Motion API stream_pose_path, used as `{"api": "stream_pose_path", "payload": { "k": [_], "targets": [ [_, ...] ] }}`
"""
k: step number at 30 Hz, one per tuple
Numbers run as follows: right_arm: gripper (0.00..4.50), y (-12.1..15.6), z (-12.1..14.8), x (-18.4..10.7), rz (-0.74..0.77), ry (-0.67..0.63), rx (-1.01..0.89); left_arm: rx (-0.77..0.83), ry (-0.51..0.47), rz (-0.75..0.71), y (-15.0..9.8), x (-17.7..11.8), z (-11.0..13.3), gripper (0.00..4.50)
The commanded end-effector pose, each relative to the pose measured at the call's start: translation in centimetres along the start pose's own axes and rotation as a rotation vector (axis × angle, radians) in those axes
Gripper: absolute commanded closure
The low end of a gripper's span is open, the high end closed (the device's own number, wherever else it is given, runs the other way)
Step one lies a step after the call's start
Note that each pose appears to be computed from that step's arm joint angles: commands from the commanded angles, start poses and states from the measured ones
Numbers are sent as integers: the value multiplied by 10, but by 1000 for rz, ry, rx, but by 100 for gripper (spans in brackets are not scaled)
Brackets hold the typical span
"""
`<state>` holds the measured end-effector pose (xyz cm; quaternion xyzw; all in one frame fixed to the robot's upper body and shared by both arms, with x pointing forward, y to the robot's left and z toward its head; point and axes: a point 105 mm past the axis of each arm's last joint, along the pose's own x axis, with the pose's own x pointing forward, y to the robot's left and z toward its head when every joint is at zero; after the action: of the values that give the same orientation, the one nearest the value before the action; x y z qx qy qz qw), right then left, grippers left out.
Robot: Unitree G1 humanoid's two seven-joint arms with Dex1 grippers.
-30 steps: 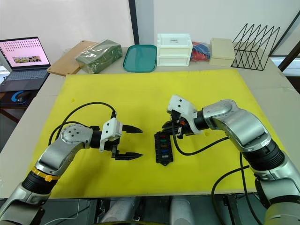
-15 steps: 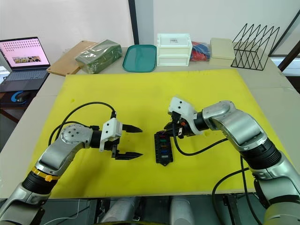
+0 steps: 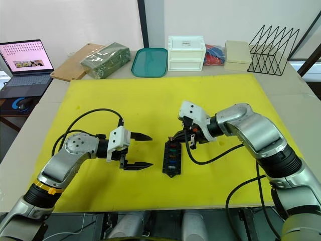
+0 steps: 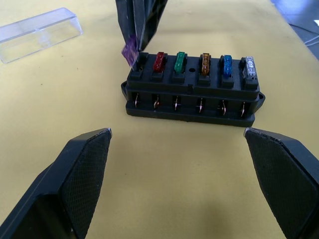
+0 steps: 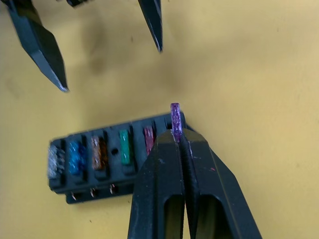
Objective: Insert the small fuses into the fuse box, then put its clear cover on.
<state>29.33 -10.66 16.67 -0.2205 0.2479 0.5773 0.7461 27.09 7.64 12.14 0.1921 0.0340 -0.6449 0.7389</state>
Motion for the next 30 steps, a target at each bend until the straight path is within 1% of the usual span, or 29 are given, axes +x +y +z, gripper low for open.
{"api": "stream_pose_path", "payload": {
  "k": [1, 17, 30],
  "targets": [
    [449, 4, 14, -10, -8, -12, -95, 24, -14, 16, 2, -2, 4, 0],
    [449, 0, -1, -2, -18, 29, -101, 35, -7, 21, 3, -3, 4, 0],
    [449, -2, -4, 1, -32, 30, -108, 39, -7, 19, 2, -4, 5, 0]
  ]
}}
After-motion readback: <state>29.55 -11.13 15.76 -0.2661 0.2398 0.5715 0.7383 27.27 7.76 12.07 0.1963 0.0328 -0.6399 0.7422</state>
